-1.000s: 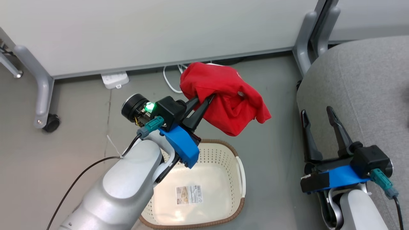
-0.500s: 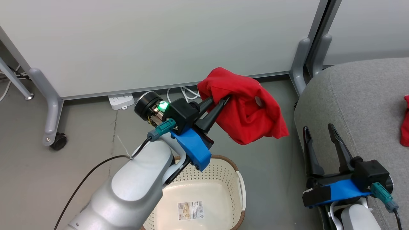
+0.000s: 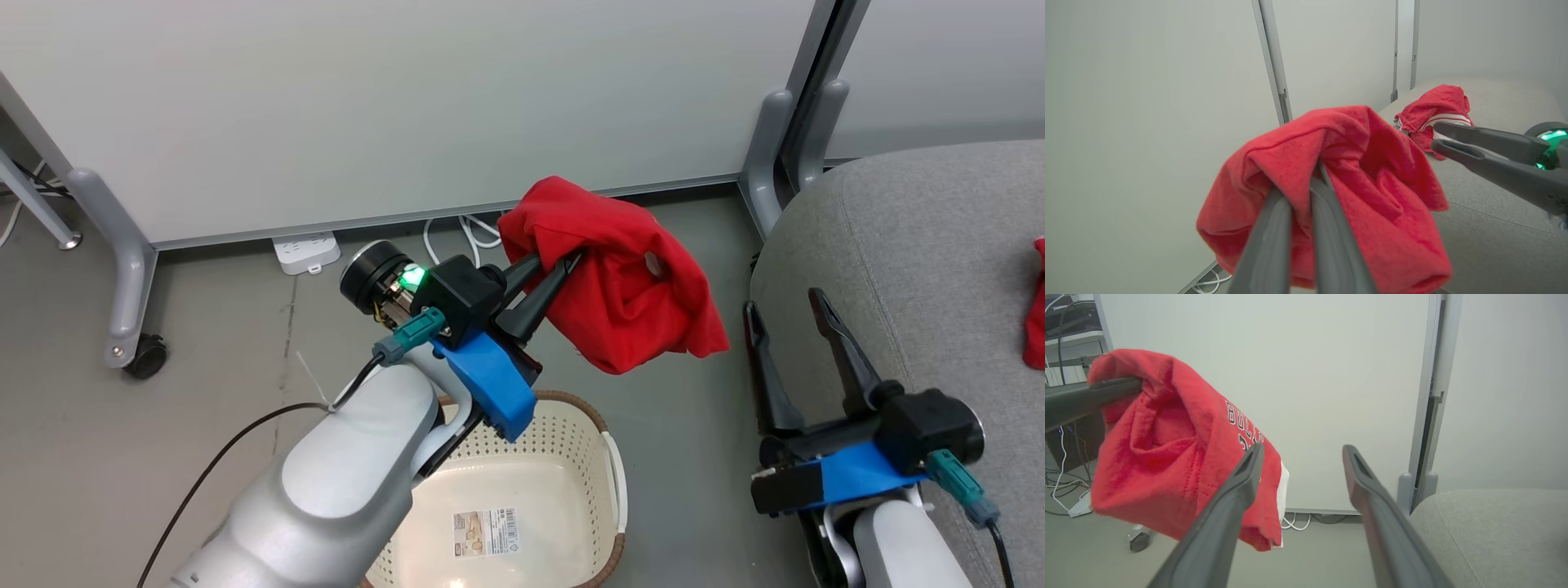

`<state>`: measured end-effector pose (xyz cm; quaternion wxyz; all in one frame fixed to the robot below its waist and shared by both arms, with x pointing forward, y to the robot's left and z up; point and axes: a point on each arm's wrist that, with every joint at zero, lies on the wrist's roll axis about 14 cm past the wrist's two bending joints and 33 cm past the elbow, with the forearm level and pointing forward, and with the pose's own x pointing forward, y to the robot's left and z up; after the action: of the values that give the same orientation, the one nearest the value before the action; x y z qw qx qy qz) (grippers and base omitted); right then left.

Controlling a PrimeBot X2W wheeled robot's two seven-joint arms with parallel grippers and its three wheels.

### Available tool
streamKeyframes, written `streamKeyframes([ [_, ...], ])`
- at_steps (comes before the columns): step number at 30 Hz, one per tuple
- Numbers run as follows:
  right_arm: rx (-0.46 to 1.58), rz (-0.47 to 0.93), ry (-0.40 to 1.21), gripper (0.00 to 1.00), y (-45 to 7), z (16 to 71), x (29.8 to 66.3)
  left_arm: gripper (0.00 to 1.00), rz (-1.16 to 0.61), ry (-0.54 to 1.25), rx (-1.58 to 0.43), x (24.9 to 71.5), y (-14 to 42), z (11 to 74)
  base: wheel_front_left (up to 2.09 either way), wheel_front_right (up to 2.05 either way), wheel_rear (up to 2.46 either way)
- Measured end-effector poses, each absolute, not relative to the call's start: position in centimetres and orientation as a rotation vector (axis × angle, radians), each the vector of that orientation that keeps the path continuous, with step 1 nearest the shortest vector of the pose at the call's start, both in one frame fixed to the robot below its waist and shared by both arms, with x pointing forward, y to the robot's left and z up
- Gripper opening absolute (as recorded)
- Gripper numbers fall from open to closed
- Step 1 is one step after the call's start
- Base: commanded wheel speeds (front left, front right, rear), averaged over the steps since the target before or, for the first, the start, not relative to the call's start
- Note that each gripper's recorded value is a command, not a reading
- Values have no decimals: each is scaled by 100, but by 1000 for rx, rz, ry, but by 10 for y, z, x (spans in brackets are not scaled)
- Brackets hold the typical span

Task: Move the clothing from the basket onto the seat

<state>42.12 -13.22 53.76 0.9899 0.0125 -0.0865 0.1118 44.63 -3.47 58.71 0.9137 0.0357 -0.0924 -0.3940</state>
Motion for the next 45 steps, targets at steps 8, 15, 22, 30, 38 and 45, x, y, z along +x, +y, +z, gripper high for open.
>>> streamKeyframes([
  [8, -21, 341, -244, 100, -103, 561, 430, 0, -811, -174, 63, 449, -35, 581, 0, 0, 0],
  [15, -73, 452, -252, 100, -75, 563, 436, 0, -807, -164, 57, 450, -34, 577, 0, 0, 0],
  [22, -144, 523, -215, 100, -59, 551, 448, 0, -804, -165, 51, 451, -33, 577, 0, 0, 0],
  [30, -217, 540, -157, 100, -60, 535, 466, 0, -810, -168, 48, 450, -35, 577, 0, 0, 0],
  [38, -230, 545, -131, 50, -58, 528, 473, 0, -825, -168, 49, 448, -40, 575, 0, 0, 0],
  [45, -224, 551, -118, 0, -55, 525, 472, 0, -838, -163, 50, 447, -43, 573, 0, 0, 0],
])
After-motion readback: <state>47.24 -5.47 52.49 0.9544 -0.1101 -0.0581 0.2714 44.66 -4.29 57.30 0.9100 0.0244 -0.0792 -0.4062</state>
